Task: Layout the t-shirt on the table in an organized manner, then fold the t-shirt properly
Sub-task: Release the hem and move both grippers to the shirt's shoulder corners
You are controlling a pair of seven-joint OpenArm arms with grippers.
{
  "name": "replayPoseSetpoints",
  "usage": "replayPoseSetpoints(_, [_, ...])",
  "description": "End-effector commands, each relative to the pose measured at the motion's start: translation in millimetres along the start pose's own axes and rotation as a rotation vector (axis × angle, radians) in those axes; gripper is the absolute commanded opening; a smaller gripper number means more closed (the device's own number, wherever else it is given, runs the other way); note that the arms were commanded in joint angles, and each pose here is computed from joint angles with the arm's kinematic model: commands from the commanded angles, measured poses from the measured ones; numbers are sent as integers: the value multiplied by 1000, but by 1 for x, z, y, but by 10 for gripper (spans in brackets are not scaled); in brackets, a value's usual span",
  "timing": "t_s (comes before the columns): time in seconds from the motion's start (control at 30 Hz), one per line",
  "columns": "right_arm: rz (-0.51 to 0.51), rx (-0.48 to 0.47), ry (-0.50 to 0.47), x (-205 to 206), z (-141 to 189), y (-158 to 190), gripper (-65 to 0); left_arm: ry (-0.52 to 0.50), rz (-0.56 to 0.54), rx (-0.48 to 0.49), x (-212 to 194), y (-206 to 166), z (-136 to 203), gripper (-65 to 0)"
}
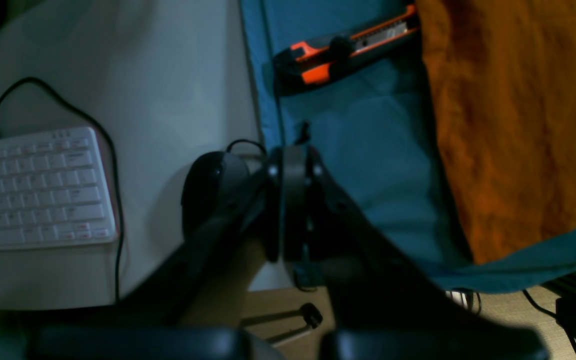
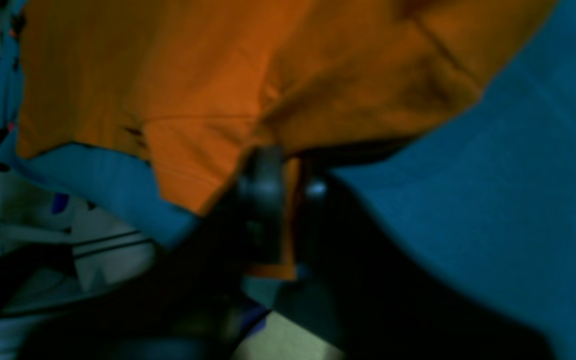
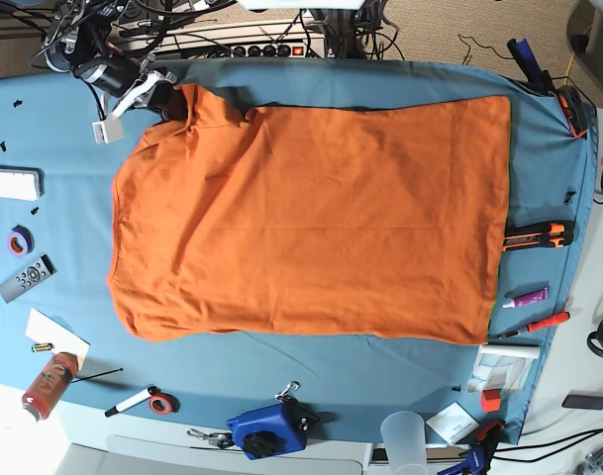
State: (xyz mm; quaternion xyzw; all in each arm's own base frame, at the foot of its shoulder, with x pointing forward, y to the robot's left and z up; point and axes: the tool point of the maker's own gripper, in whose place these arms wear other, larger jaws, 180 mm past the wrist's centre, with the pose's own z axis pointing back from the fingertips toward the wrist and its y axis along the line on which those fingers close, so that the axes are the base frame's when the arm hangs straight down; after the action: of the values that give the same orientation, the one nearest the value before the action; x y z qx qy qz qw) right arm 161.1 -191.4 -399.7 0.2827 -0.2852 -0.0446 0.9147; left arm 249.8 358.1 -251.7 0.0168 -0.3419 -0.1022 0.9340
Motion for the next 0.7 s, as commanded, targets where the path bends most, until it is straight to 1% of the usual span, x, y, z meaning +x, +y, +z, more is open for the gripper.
replayPoseSetpoints(0.0, [9, -37, 70, -13, 3, -6, -650, -29, -20, 24, 12, 7, 8, -650])
replayPoseSetpoints(0.1, [35, -42, 59, -7, 6, -4, -650, -23, -5, 10, 7, 2, 5, -650])
replayPoseSetpoints(0.17, [64, -58, 34, 3, 12, -3, -650, -4, 7, -10, -2, -4, 2, -650])
replayPoseSetpoints(0.37, [159, -181, -93, 44, 52, -8, -650, 48, 44, -73, -38, -38, -4, -650])
replayPoseSetpoints(0.47, [158, -231, -123, 49, 67, -16, -650, 49, 75, -111, -51, -61, -7, -650])
replayPoseSetpoints(0.53, [149, -247, -117, 47, 71, -20, -650, 51, 104, -137, -60, -77, -8, -649])
replayPoseSetpoints(0.57, [147, -249, -109, 45, 71, -21, -650, 53, 118, -148, -64, -84, -9, -640])
replayPoseSetpoints(0.6, [146, -249, -98, 43, 71, -21, -650, 53, 134, -160, -68, -90, -10, -615])
replayPoseSetpoints(0.67, [146, -248, -94, 43, 70, -21, -650, 43, 170, -181, -74, -101, -11, -536])
